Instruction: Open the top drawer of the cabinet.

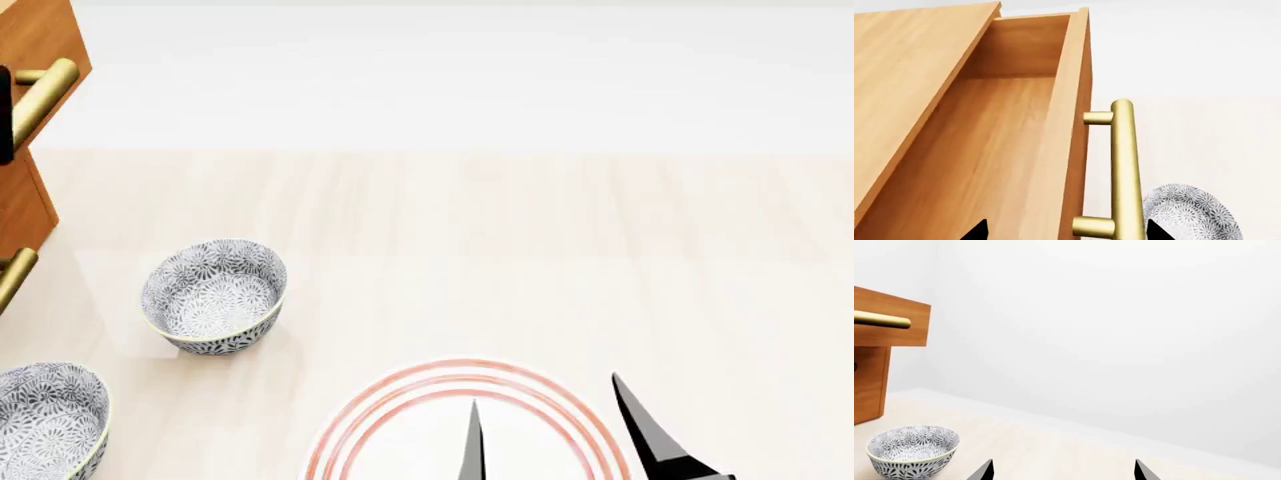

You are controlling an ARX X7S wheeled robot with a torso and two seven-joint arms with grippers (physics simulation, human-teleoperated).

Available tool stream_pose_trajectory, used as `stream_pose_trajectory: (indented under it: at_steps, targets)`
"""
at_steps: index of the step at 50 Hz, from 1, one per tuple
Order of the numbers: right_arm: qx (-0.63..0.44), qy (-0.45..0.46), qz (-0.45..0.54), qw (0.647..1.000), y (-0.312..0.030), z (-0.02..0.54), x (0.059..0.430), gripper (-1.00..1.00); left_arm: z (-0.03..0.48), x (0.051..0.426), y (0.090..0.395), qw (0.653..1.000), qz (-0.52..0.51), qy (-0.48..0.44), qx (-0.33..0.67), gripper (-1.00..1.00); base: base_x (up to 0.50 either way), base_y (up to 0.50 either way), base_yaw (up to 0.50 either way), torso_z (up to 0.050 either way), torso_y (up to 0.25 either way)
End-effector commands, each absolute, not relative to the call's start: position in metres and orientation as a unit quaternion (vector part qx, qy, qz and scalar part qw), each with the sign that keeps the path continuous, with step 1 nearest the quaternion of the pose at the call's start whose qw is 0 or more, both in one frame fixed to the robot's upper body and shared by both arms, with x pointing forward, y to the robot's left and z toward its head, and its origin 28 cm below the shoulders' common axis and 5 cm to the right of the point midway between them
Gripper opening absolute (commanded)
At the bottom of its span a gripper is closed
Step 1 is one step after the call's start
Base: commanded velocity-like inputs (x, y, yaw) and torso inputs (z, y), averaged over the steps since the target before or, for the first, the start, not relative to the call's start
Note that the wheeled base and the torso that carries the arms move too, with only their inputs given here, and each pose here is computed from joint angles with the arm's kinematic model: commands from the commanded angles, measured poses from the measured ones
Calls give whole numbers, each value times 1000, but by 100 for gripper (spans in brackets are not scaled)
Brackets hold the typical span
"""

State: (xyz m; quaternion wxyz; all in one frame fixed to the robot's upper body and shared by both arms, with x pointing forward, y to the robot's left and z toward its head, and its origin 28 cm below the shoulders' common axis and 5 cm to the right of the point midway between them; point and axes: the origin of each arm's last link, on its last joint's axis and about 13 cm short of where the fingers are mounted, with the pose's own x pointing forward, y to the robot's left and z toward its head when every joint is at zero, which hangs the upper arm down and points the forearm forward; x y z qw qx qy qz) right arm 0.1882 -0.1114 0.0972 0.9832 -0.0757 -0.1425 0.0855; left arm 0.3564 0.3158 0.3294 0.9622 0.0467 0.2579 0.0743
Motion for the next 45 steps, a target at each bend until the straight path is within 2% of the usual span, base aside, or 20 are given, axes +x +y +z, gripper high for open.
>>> stream_pose_trajectory:
  at_steps: [1, 23, 45]
  targets:
    - [-76, -142, 86, 983, -112, 96, 188, 100, 321, 365, 305, 961, 51, 268, 43, 100, 0, 0, 0, 0, 0]
    - [-76, -142, 82, 984, -113, 97, 188, 100, 318, 367, 293, 962, 28, 267, 49, 100, 0, 0, 0, 0, 0]
    - [-77, -142, 82, 983, -113, 98, 188, 100, 327, 341, 271, 968, -32, 236, 78, 100, 0, 0, 0, 0, 0]
